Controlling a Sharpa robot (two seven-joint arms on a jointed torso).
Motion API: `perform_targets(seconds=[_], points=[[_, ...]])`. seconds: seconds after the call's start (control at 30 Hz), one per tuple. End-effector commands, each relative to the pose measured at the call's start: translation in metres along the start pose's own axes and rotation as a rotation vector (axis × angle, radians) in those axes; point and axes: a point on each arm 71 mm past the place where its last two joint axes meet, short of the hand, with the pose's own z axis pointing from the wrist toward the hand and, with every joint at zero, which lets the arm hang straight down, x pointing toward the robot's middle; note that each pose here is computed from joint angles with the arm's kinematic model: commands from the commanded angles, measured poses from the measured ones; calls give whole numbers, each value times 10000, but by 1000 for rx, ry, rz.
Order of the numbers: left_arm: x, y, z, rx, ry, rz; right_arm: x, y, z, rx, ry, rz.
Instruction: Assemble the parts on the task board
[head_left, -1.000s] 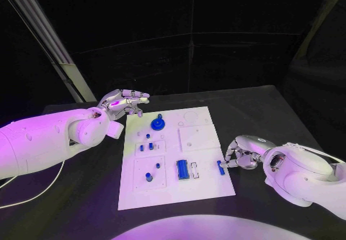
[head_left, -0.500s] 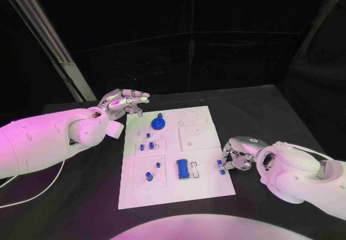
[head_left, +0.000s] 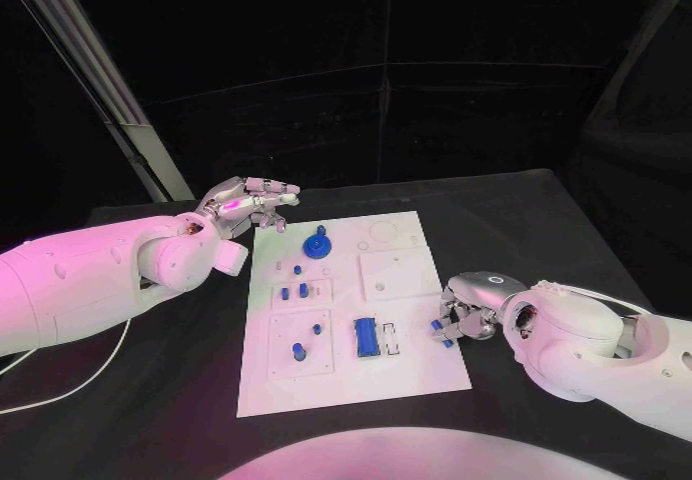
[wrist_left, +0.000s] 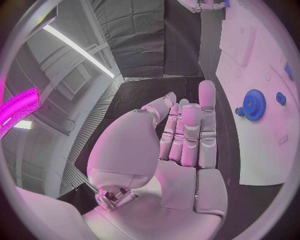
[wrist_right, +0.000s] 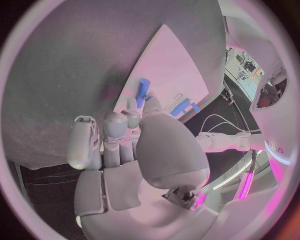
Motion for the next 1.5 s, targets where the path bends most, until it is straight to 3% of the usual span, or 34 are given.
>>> perform_targets(seconds=[0.03, 0.67, 0.9, 1.17, 1.5], points=[[6, -11, -1, 6, 10, -7, 44, 14, 17, -2, 32, -100], [-11, -11, -17, 4, 6, -7, 59, 106, 30, -22, 26, -141], [-12, -11, -18, 4, 6, -7, 52, 128, 21, -27, 19, -63], [-14, -9, -19, 4, 6, -8, -3, 184, -27, -41, -38, 80], [-14, -6, -21, 3, 6, -8, -54, 247, -64, -60, -92, 159]])
